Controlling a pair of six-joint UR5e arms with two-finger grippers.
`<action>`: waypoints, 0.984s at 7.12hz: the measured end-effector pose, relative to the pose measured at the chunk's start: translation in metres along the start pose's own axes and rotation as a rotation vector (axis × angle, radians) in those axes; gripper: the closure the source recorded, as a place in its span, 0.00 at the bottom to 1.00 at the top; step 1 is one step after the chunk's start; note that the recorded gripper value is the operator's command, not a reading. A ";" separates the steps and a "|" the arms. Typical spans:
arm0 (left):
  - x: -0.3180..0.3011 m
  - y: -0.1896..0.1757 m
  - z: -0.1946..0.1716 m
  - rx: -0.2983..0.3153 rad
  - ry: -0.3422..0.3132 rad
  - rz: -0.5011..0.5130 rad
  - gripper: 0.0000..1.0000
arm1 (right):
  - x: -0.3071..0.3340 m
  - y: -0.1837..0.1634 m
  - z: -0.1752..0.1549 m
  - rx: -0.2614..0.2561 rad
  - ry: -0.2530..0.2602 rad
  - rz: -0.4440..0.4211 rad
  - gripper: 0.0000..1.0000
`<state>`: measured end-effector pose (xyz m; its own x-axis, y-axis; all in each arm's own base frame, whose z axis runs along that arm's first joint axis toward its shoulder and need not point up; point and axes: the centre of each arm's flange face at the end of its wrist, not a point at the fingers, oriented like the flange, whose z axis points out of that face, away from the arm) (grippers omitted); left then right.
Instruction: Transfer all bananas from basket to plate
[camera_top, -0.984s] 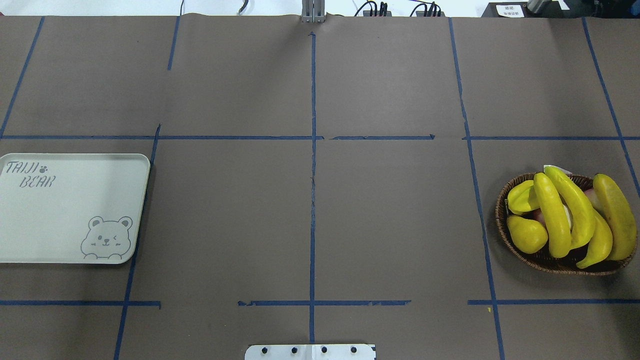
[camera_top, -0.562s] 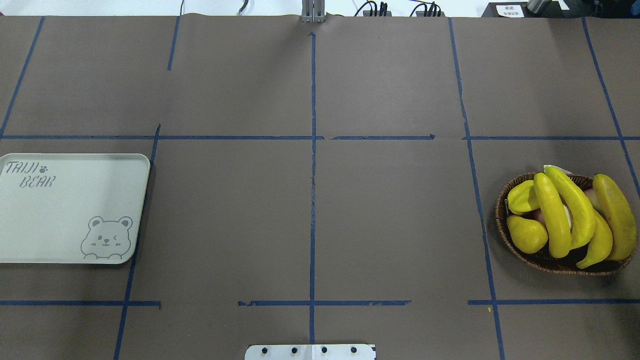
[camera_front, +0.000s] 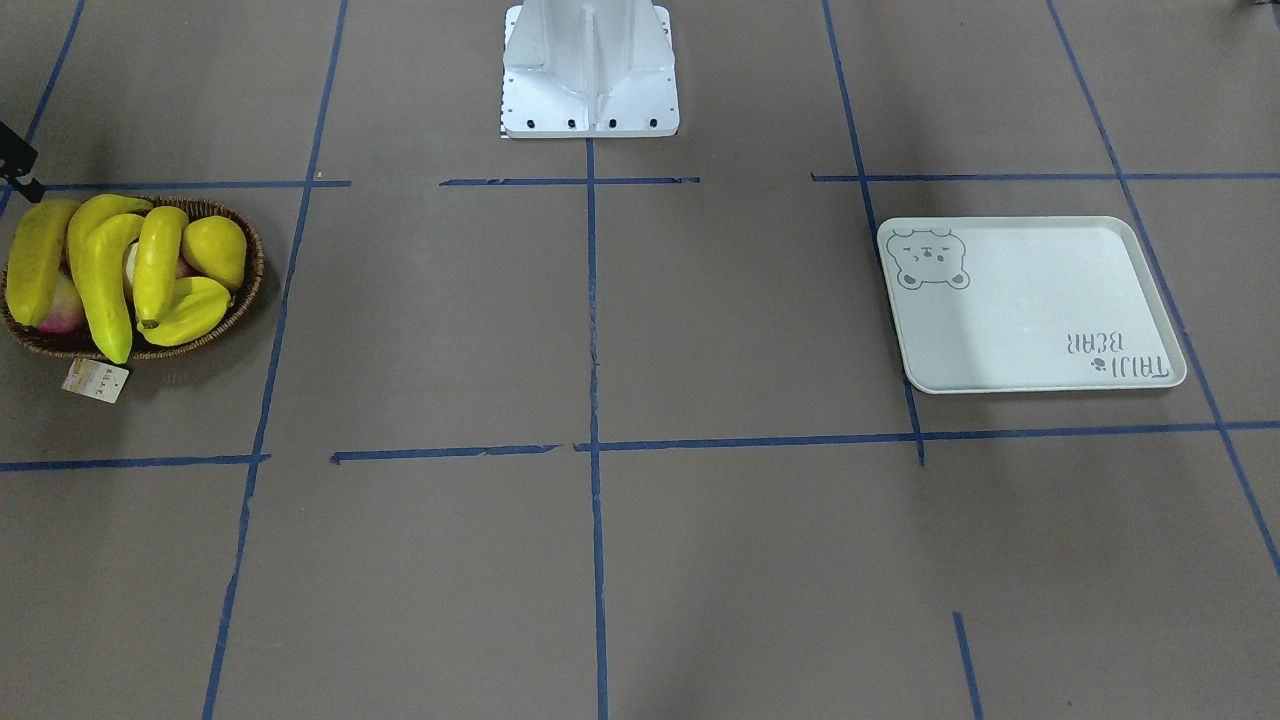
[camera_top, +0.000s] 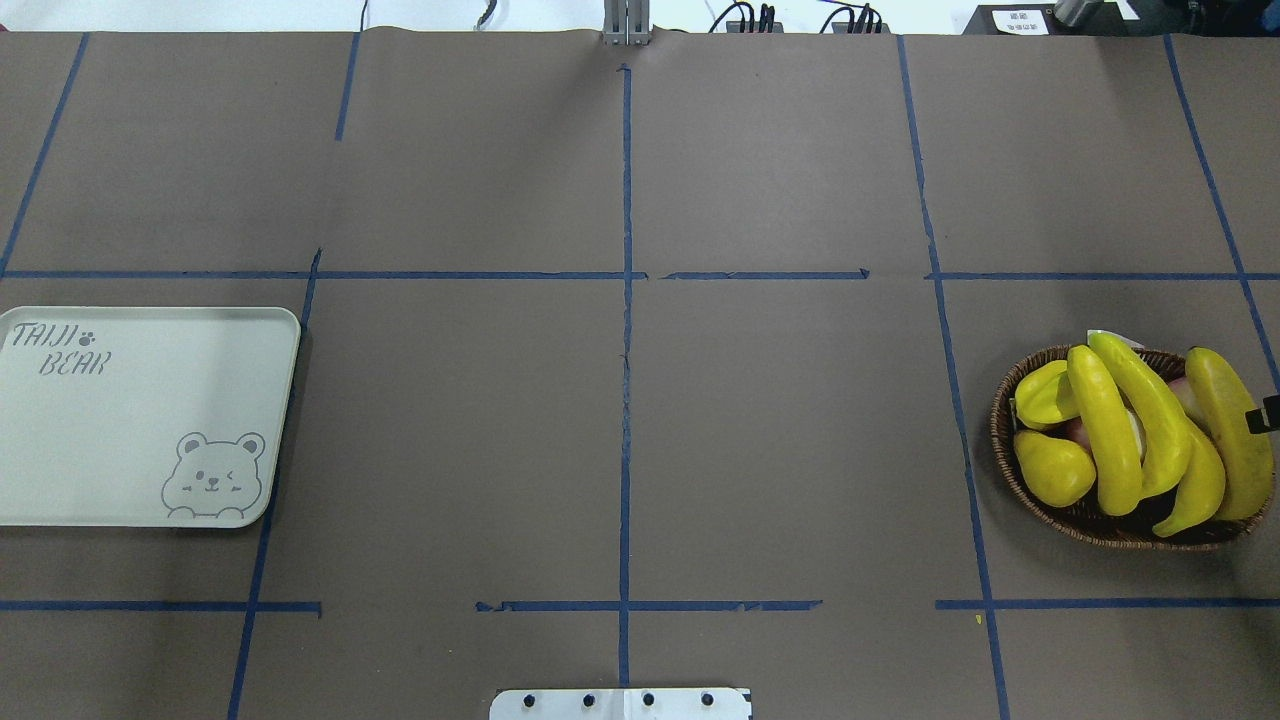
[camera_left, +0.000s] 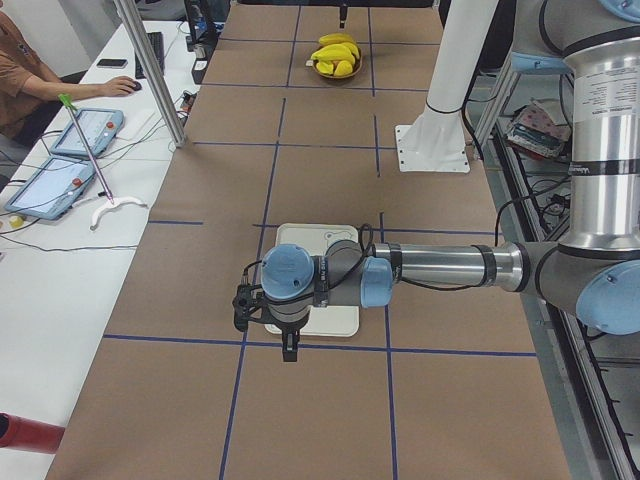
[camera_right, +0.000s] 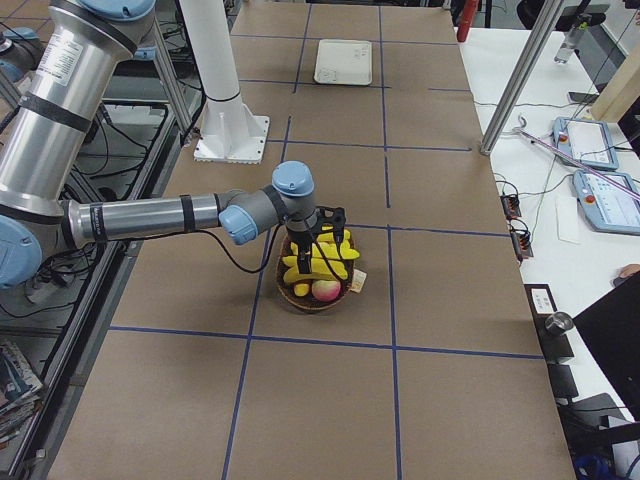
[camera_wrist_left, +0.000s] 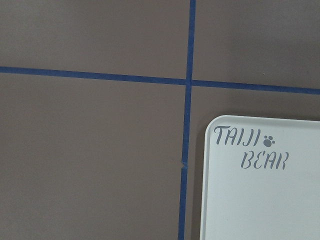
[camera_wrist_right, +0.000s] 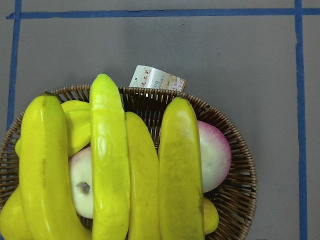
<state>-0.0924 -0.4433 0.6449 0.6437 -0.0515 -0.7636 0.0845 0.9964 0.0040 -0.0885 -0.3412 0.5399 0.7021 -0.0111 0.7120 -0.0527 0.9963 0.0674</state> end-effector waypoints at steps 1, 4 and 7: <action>0.000 0.000 0.000 0.000 0.000 -0.001 0.00 | 0.001 0.002 0.009 -0.013 0.017 -0.009 0.01; 0.000 0.000 0.000 0.000 0.000 -0.001 0.00 | 0.005 0.008 0.037 -0.060 0.054 -0.031 0.01; 0.001 -0.001 -0.001 0.001 0.001 0.000 0.00 | 0.011 0.011 0.045 -0.081 0.059 -0.026 0.04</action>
<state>-0.0923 -0.4440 0.6436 0.6433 -0.0511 -0.7639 0.0853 0.9963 0.0052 -0.1133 -0.3347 0.5801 0.7435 -0.0347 0.6678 0.0222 0.9994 0.0273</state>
